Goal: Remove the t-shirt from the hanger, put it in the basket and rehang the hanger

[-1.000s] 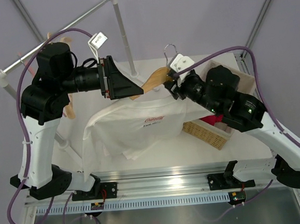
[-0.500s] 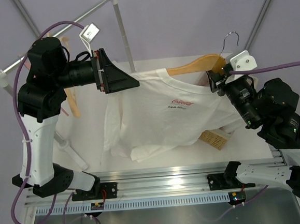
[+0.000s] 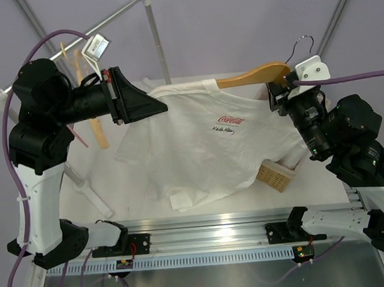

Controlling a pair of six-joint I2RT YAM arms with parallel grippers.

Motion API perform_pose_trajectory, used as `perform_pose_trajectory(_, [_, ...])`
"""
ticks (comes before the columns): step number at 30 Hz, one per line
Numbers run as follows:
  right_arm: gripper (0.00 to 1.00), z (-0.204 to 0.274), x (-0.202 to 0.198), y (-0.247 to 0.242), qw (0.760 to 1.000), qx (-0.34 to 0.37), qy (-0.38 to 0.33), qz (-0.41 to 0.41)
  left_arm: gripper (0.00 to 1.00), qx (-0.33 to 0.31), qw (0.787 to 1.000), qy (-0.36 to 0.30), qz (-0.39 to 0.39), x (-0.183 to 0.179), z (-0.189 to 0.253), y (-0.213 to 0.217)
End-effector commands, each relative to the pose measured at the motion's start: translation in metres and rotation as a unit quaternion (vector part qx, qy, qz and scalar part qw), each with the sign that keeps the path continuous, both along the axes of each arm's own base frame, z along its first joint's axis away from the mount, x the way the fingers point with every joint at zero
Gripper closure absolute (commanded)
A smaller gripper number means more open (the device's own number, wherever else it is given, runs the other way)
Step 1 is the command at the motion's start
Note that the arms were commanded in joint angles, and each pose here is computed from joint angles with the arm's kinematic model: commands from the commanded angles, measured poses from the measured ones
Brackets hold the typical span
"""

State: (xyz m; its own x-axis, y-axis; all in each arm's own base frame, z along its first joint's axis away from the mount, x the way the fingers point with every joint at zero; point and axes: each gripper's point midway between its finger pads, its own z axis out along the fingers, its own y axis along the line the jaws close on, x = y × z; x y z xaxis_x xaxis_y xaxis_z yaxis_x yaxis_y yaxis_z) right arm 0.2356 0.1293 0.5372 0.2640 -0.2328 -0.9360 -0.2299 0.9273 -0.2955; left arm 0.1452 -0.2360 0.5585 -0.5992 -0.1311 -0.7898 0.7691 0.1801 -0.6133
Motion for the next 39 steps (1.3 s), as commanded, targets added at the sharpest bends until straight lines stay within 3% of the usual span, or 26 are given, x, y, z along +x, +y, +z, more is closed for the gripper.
perform_pose_trajectory(1, [1.00,0.041,-0.011,-0.024,0.995,0.093,-0.036,-0.016,1.00,-0.011,0.999,-0.036,0.012,-0.004,0.009,0.005])
perform_pose_trajectory(8, [1.00,0.050,-0.002,-0.047,0.983,0.148,-0.052,-0.099,1.00,0.003,0.997,-0.042,0.070,0.009,0.004,0.012])
perform_pose_trajectory(12, [1.00,0.064,0.002,-0.076,0.962,0.215,-0.053,-0.161,1.00,0.025,0.989,-0.046,0.136,0.023,-0.003,0.025])
perform_pose_trajectory(15, [1.00,0.067,0.005,-0.094,0.944,0.263,-0.053,-0.193,1.00,0.038,0.978,-0.052,0.197,0.031,-0.003,0.041])
perform_pose_trajectory(18, [1.00,0.065,0.007,-0.099,0.940,0.268,-0.050,-0.206,1.00,0.052,0.955,-0.056,0.288,0.046,-0.004,0.066])
perform_pose_trajectory(21, [1.00,0.063,0.005,-0.105,0.934,0.275,-0.048,-0.223,1.00,0.053,0.940,-0.063,0.331,0.047,-0.001,0.082])
perform_pose_trajectory(28, [1.00,0.060,0.003,-0.109,0.931,0.282,-0.041,-0.230,1.00,0.054,0.931,-0.060,0.355,0.048,-0.001,0.091])
perform_pose_trajectory(39, [1.00,0.066,-0.012,-0.146,0.896,0.337,-0.054,-0.284,1.00,0.105,0.881,-0.029,0.460,0.062,-0.026,0.131])
